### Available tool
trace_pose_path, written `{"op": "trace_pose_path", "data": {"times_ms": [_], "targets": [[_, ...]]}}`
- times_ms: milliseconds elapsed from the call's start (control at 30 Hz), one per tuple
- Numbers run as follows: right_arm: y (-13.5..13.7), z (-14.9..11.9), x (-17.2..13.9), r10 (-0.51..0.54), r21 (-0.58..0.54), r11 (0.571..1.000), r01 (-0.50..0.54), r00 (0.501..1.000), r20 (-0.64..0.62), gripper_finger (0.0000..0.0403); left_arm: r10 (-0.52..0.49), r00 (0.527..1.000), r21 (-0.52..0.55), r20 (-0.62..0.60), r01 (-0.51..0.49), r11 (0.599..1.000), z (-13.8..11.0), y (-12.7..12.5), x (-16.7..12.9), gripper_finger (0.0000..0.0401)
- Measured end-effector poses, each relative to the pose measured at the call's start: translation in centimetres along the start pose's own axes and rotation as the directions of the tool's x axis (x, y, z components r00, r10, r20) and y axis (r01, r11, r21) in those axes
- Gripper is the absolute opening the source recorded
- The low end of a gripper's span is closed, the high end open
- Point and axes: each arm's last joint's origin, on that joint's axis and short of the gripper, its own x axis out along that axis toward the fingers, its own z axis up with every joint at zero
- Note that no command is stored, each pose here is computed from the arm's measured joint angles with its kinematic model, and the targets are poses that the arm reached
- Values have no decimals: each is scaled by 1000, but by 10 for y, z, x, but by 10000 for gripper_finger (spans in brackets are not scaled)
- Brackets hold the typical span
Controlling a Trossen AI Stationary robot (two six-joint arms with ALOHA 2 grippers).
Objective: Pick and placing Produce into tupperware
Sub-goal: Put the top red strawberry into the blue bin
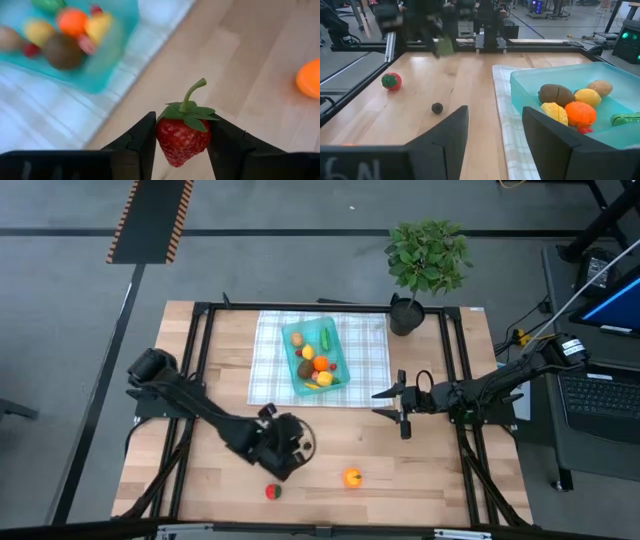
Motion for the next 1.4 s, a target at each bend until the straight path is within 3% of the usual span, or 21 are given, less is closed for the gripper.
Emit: {"op": "trace_pose_path", "data": {"times_ms": [133,300,500,700,867,1133,1300,1400], "targets": [[0,0,0,0,0,1000,0,1000,0,189,3,994,12,108,-5,1000,-4,8,-31,132],[0,0,0,0,-1,1000,0,1000,-1,189,-32,989,2,145,32,999,-17,24,-43,132],[0,0,0,0,0,1000,0,1000,-1,189,-77,967,-43,243,90,995,-38,44,-37,132],[0,0,0,0,0,1000,0,1000,-1,189,-191,927,-52,324,219,974,-62,62,-20,132],[0,0,0,0,0,1000,0,1000,-1,189,-313,862,8,398,337,941,-64,73,-14,132],[0,-1,0,0,-3,1000,0,1000,-6,189,-553,692,168,464,544,822,-60,93,1,132],[0,-1,0,0,-4,1000,0,1000,-8,189,-580,652,179,488,576,798,-58,104,10,132],[0,-1,0,0,-6,1000,0,1000,-9,189,-576,660,178,483,570,802,-58,107,13,132]]}}
